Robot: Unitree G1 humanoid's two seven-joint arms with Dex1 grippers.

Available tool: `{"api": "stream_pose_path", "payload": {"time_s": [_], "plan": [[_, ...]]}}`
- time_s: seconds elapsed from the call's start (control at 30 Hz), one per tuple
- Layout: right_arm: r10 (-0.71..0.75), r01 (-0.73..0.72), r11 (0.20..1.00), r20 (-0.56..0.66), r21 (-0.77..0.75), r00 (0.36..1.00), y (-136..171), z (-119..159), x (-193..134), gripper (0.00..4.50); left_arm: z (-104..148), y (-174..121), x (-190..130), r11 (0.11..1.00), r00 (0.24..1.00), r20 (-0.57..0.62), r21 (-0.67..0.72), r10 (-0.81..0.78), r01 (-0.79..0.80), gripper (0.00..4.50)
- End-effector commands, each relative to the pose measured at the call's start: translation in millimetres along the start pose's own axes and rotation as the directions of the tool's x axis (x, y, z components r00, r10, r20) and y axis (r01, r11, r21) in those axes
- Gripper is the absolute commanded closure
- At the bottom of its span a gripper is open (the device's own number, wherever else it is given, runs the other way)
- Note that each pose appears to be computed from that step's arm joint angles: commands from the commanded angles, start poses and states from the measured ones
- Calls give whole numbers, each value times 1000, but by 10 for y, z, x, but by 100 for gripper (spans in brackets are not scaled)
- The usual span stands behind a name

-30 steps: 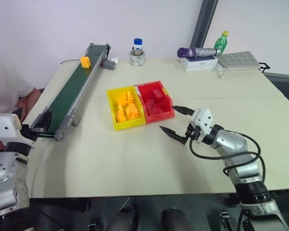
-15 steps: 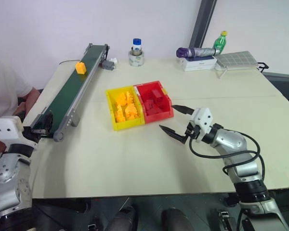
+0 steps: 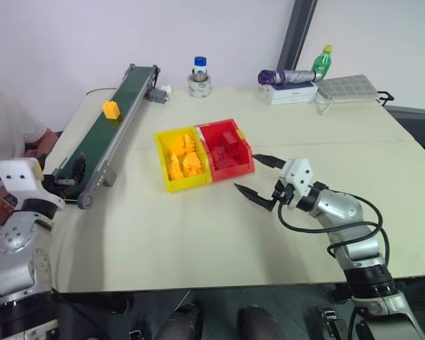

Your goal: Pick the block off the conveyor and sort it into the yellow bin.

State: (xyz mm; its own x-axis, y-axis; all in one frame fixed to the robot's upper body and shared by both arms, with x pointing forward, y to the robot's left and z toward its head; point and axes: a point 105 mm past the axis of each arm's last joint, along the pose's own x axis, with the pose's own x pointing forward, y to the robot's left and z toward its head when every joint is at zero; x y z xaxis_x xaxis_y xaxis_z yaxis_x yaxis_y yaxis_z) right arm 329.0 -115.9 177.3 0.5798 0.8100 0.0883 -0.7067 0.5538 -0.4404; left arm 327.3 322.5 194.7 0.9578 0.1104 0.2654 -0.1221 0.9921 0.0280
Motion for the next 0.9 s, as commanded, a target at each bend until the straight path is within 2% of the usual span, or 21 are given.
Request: {"api": "stream_pose_path", "payload": {"time_s": [0.03,0.2,0.4,0.67,0.9], "plan": [[-3,5,999,48,-34,999,-3,137,26,0,106,5,170,998,999,-22,60,31,-30,3],[-4,6,999,52,-32,999,5,142,46,0,142,-38,522,999,996,-88,2,34,-34,3],[-11,13,999,51,-35,999,8,142,44,0,103,-104,819,999,989,-144,38,9,-3,3],[-30,31,999,40,-36,999,19,122,-10,0,-29,-131,965,996,983,-183,81,-12,27,3],[-36,37,999,36,-37,999,20,129,-25,0,-86,-123,986,999,983,-184,49,-14,23,3]]}}
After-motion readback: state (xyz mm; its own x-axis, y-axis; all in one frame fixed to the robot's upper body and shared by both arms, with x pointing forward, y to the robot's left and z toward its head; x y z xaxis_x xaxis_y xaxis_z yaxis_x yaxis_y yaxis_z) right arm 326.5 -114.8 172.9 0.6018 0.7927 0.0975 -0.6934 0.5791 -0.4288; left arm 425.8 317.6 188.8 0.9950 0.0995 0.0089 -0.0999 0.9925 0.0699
